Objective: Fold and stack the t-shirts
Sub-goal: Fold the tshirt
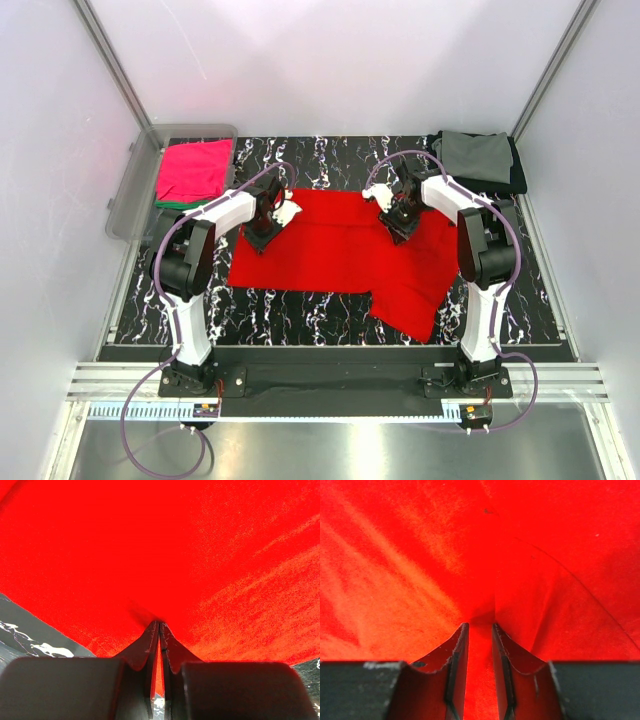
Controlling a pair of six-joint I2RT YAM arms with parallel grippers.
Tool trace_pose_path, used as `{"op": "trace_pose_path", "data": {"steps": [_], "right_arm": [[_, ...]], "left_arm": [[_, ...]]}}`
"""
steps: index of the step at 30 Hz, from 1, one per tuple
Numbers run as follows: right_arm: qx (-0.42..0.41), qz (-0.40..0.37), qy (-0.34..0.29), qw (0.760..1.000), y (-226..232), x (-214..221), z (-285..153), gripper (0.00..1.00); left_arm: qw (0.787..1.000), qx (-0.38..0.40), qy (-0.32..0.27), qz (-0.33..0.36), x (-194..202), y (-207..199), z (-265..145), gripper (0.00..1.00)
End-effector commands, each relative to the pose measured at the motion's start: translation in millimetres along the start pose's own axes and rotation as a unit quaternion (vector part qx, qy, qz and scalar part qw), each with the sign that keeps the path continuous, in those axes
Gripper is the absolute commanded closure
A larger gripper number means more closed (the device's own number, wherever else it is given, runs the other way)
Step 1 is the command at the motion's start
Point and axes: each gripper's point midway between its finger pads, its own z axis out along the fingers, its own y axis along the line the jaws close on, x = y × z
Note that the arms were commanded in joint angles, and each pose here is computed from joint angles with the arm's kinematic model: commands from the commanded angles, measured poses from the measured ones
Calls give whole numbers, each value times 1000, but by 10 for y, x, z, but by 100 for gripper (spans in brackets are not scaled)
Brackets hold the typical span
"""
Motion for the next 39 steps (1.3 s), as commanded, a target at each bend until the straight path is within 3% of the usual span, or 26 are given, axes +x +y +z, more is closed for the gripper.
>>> {"op": "trace_pose_path", "data": {"steps": [1, 22, 30, 33, 39], "right_arm": [[50, -21, -38, 998, -145, -246, -276, 68], [89, -14, -62, 994, -330, -384, -263, 68], [89, -16, -58, 994, -274, -335, -292, 95], [87, -19, -69, 994, -181, -356, -420, 100], [67, -25, -82, 994, 121, -412, -639, 100]], "left_arm": [[1000, -1, -5, 2, -75, -1, 50, 91], [1000, -1, -5, 7, -84, -34, 45, 91], [1000, -1, -3, 9, -69, -43, 54, 91], [1000, -1, -2, 9, -68, -43, 64, 91], [1000, 0, -3, 9, -90, -37, 73, 91]]}}
